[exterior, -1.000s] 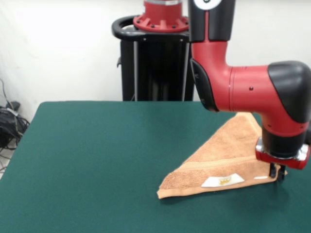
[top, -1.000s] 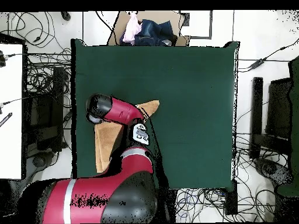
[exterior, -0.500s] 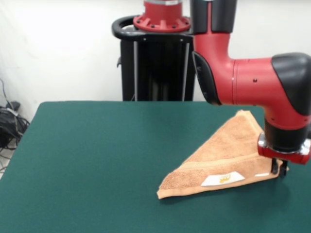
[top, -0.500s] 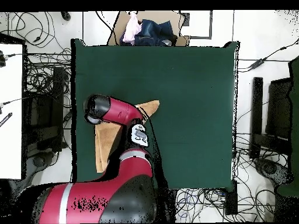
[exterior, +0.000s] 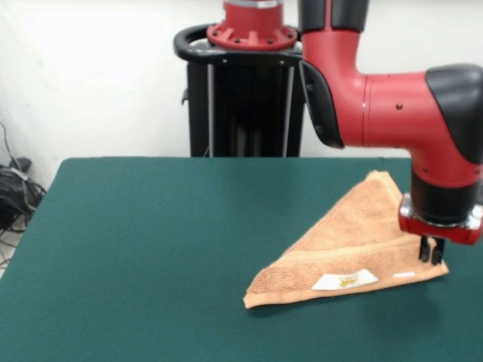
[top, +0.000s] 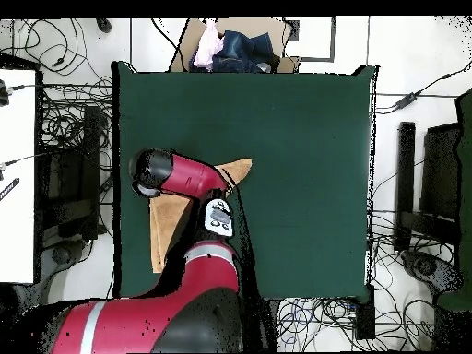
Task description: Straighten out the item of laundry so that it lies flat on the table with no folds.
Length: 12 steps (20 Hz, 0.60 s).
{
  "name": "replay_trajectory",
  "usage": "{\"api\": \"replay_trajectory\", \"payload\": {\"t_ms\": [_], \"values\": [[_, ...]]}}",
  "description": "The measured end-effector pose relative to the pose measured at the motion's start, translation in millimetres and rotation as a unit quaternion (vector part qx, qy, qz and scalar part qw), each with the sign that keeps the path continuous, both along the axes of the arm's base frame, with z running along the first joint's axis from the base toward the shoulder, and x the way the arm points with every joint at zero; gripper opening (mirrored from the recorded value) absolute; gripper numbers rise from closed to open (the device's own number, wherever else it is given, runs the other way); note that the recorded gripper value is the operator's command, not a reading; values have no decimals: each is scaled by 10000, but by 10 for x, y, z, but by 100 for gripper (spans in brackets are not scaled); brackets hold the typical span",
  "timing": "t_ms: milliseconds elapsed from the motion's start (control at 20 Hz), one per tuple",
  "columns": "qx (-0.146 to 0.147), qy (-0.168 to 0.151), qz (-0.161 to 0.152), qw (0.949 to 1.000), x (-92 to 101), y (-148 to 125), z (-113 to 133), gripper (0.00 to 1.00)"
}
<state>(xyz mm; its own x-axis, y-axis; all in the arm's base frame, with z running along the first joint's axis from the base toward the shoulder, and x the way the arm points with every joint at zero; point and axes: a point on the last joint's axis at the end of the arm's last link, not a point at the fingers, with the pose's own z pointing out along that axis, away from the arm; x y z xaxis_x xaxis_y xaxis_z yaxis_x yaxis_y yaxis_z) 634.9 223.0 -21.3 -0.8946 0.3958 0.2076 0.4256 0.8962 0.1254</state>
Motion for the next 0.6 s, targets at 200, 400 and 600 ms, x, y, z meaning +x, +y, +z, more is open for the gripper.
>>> {"api": "replay_trajectory", "payload": {"t_ms": [200, 400, 600], "values": [[-69, 35, -40, 10000, -22, -112, 98, 0], [-71, 15, -93, 9999, -17, -183, 210, 0], [-69, -3, -120, 9999, -19, -215, 282, 0]]}}
